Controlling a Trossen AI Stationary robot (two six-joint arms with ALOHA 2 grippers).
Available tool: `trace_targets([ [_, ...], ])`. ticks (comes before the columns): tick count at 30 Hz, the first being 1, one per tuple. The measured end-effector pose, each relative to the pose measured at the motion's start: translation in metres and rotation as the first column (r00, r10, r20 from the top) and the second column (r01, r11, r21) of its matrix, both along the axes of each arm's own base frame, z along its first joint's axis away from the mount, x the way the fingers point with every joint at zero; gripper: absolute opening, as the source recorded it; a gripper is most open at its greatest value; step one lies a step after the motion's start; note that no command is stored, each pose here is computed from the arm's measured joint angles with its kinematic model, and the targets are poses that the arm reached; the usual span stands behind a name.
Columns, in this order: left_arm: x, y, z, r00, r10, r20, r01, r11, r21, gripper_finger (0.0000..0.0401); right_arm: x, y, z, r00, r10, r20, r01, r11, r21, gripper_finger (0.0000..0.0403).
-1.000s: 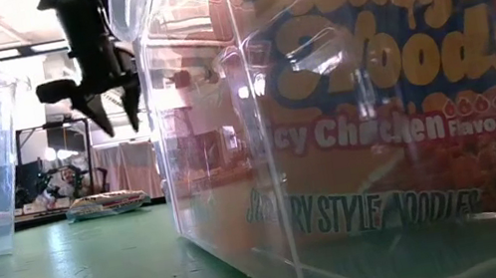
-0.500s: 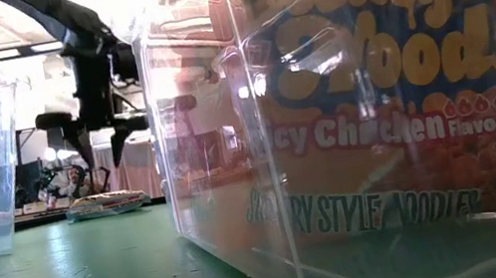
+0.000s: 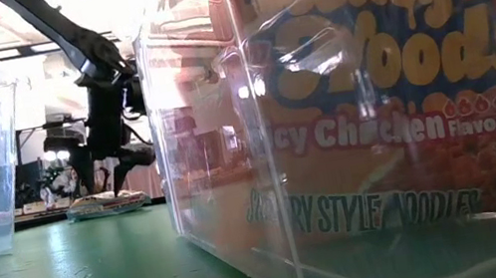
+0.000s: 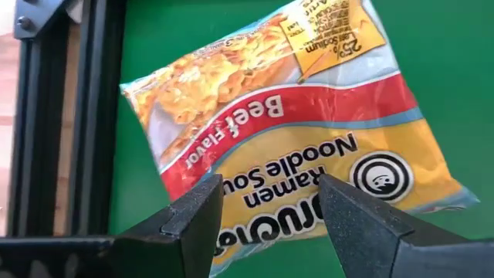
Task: Sort Maruchan noodles
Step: Put the blue noodle pack into the left transparent bin
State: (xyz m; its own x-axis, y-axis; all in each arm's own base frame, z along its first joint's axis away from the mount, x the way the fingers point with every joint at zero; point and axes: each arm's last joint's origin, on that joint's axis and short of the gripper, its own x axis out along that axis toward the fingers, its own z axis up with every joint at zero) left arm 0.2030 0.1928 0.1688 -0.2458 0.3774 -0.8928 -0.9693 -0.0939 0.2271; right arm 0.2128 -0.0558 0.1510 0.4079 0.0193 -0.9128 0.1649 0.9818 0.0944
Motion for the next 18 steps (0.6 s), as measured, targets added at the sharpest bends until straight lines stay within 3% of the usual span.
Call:
trace_targets([
  [11,0.003,0.001,-0.005,0.997,-0.071,0.005,0.072,0.996,-0.052,0.0198,0.0,0.0,0.0,1.0,0.0,0.0,0.0,1.0,0.0,0.0109],
  [15,0.008,-0.003,-0.005,0.983,-0.174,0.06,0.18,0.976,-0.123,0.0196,0.0,0.0,0.0,1.0,0.001,0.0,-0.001,1.0,0.0,0.0109],
  [18,0.015,-0.008,-0.005,0.947,-0.291,0.136,0.314,0.93,-0.191,0.0192,0.0,0.0,0.0,1.0,0.001,0.0,-0.001,1.0,0.0,0.0109],
])
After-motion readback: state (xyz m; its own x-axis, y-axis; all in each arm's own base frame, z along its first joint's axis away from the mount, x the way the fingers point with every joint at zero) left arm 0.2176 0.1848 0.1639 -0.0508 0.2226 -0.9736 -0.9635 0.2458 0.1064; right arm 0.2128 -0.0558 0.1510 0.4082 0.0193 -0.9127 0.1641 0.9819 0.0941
